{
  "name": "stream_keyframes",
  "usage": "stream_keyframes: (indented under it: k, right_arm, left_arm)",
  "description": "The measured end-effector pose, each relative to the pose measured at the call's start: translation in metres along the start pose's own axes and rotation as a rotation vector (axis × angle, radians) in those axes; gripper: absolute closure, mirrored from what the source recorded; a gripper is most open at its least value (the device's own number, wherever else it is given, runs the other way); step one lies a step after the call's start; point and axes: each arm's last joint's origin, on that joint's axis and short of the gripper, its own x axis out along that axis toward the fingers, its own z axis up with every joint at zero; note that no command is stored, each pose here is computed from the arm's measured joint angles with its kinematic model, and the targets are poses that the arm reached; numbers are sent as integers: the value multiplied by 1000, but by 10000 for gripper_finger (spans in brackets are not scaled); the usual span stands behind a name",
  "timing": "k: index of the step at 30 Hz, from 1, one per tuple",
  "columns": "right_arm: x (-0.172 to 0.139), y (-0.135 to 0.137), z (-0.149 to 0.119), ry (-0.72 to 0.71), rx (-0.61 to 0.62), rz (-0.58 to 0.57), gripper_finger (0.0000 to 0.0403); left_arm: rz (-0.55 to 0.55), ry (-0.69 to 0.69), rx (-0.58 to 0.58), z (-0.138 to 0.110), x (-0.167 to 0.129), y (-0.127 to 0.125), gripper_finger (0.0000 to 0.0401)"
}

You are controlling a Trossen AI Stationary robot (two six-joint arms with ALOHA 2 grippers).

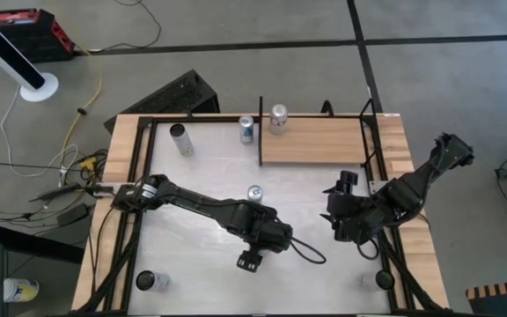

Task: Place canned beverage on shelf
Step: Put the silver can on the shelf

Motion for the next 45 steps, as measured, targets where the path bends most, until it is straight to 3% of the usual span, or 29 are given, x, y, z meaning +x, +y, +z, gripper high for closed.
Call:
stream_keyframes:
  k: [10, 15, 21, 26, 30, 37, 41, 45]
  right_arm:
    - [0, 0, 0, 0, 0, 0, 79]
    - [0, 0, 1, -4, 3, 3, 79]
    - [0, 1, 2, -19, 16, 12, 79]
    - [1, 3, 5, -38, 4, 22, 79]
    - [3, 4, 7, -48, 0, 23, 79]
    - [9, -3, 16, -81, 37, 12, 79]
    - [14, -3, 26, -131, 73, 21, 79]
    - [24, 9, 39, -172, 84, 138, 79]
  left_arm:
    - [33, -12, 7, 1, -2, 2, 72]
    - [30, -16, -5, 3, -18, 0, 71]
    - [40, 76, -35, -5, -37, -11, 71]
    - [133, 172, -4, -19, -53, -29, 71]
    - [205, 162, 19, -29, -81, -42, 71]
    - [253, -12, -11, -49, -153, -50, 71]
    - [303, -86, -50, -78, -188, -51, 71]
    - [354, -172, -136, -120, -202, -49, 71]
